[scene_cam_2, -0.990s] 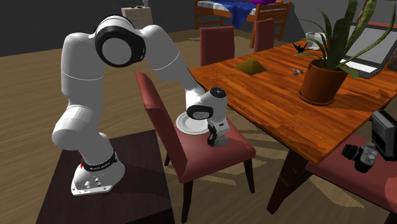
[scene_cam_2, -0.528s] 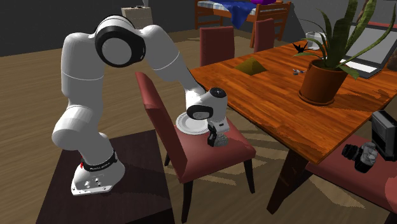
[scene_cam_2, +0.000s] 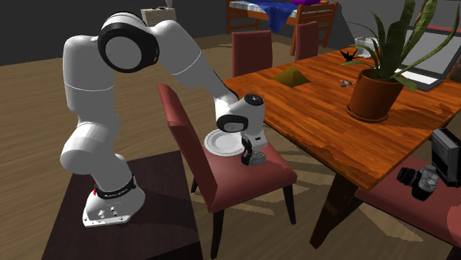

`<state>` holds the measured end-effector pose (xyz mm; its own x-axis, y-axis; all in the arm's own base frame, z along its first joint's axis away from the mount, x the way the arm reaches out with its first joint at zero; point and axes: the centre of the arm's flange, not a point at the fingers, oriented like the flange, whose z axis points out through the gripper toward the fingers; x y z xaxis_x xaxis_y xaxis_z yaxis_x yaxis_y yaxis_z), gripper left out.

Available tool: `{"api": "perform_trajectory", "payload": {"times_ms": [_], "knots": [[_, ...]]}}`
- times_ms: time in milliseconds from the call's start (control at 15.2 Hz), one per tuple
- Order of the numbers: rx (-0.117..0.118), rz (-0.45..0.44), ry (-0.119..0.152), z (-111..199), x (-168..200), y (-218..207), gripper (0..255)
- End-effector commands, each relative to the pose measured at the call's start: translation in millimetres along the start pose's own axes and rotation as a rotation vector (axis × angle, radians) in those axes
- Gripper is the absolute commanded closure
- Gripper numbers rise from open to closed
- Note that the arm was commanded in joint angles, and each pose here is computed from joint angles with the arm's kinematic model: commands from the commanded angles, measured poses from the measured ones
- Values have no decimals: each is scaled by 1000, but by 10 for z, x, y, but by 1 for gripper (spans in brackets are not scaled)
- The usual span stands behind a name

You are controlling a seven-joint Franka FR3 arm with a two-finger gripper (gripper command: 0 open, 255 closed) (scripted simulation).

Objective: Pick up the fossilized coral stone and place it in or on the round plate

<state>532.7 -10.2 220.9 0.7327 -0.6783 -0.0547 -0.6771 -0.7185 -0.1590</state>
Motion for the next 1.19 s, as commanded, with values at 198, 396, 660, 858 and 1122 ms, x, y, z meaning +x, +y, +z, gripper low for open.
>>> {"api": "perform_trajectory", "payload": {"times_ms": [198, 396, 660, 858, 1122], "knots": [[0, 0, 0, -260, -19, -46, 255], [0, 0, 0, -417, -27, -71, 255], [0, 0, 0, -595, -38, -100, 255], [0, 0, 0, -552, -373, -305, 255], [0, 0, 0, -496, -822, -578, 255]]}}
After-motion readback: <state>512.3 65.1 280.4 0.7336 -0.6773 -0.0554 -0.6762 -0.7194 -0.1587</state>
